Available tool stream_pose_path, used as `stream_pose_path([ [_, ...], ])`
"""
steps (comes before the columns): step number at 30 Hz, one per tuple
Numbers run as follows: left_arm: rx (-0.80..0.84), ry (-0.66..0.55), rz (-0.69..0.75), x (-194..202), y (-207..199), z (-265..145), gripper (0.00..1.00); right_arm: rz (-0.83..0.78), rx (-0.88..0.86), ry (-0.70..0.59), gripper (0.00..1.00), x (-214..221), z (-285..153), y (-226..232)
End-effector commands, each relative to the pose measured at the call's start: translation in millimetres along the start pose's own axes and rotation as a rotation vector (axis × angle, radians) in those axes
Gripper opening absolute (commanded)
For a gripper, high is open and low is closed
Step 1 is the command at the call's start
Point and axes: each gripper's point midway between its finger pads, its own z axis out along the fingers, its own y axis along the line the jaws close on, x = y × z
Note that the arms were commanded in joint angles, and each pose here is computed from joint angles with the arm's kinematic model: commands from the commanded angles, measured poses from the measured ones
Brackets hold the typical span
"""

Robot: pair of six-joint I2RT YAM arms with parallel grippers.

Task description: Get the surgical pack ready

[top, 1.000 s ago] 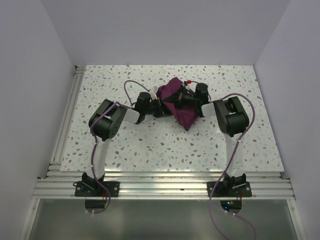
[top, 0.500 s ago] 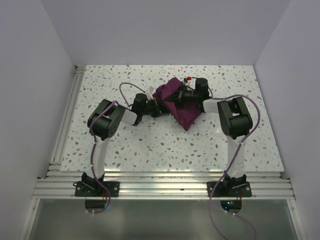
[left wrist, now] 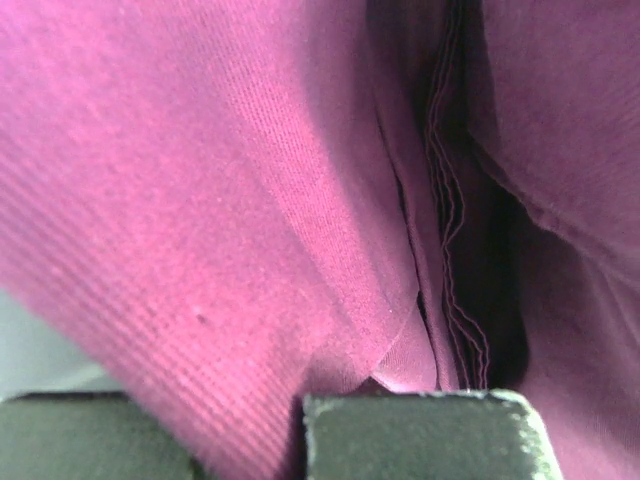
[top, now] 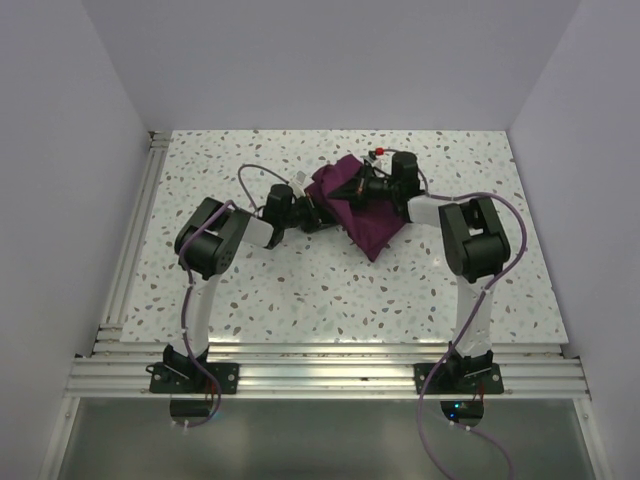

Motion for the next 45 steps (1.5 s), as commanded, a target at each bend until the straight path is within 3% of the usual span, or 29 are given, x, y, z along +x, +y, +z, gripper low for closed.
stream_pose_path([
  [1, 0.035, -0.068, 0.063, -28, -16, 6, 0.01, -0.054, -0.036, 0.083, 0.00, 32, 12, 32],
  [36, 0.027, -0.078, 0.099, -38, -35, 9, 0.01, 0.050, 0.041, 0.120, 0.00, 49, 50, -48],
  [45, -0.206, -0.161, 0.115, -33, -14, -42, 0.26, -0.111, 0.180, 0.078, 0.12, 20, 41, -21],
])
